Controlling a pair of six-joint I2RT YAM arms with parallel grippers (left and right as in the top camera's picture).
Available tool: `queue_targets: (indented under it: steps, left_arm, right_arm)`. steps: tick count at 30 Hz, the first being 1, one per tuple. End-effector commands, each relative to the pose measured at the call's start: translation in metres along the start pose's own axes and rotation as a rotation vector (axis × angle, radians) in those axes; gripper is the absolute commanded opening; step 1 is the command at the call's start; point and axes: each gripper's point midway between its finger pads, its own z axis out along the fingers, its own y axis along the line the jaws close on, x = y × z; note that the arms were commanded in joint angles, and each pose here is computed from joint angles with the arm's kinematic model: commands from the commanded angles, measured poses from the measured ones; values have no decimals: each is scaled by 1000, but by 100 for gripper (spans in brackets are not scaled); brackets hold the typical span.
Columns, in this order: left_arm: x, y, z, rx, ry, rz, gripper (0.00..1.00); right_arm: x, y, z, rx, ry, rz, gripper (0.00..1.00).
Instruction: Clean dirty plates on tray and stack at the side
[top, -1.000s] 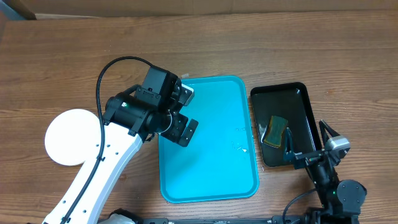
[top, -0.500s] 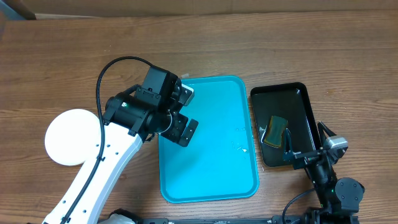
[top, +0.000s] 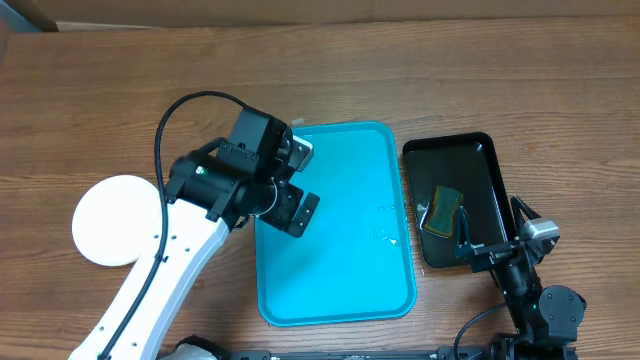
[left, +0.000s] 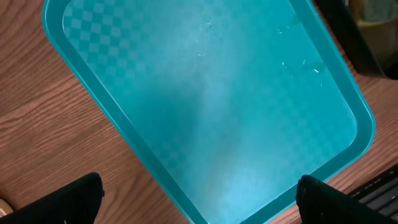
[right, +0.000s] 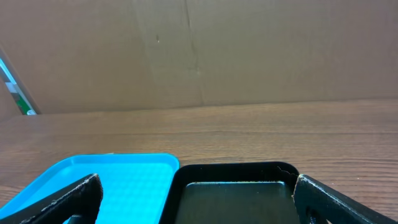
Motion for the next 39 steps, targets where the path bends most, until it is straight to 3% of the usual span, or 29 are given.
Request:
queue_targets:
  steps: [1,3,4,6,10,13,22,31,39]
  left_arm:
    - [7,8,-24,-77,-94,41,100]
    - [0,14,-32,-115,-202,41,100]
    - [-12,20,-40,-135,-345,31,100]
    - [-21,28,-49,-158,-484,13,100]
    - [-21,48,-65,-205,-729,-70,100]
    - [-9,61,-74,-233,-861,-145,100]
    - [25,71,-93,-323,-1186,-151,100]
    - [56,77,-98,-406,-1342,-160,100]
    - [59,88,-65,-417,-1315,-179,100]
  right_arm:
    - [1,0,0,1,-6,0,100]
    - [1,0,0,1,-6,0,100]
    - [1,0,0,1,-6,0,100]
    - [1,0,0,1,-6,0,100]
    - [1,0,0,1,-6,0,100]
    - [1,0,0,1,-6,0,100]
    - [1,0,0,1,-6,0,100]
    - [1,0,0,1,-6,0,100]
    - [1,0,0,1,-6,0,100]
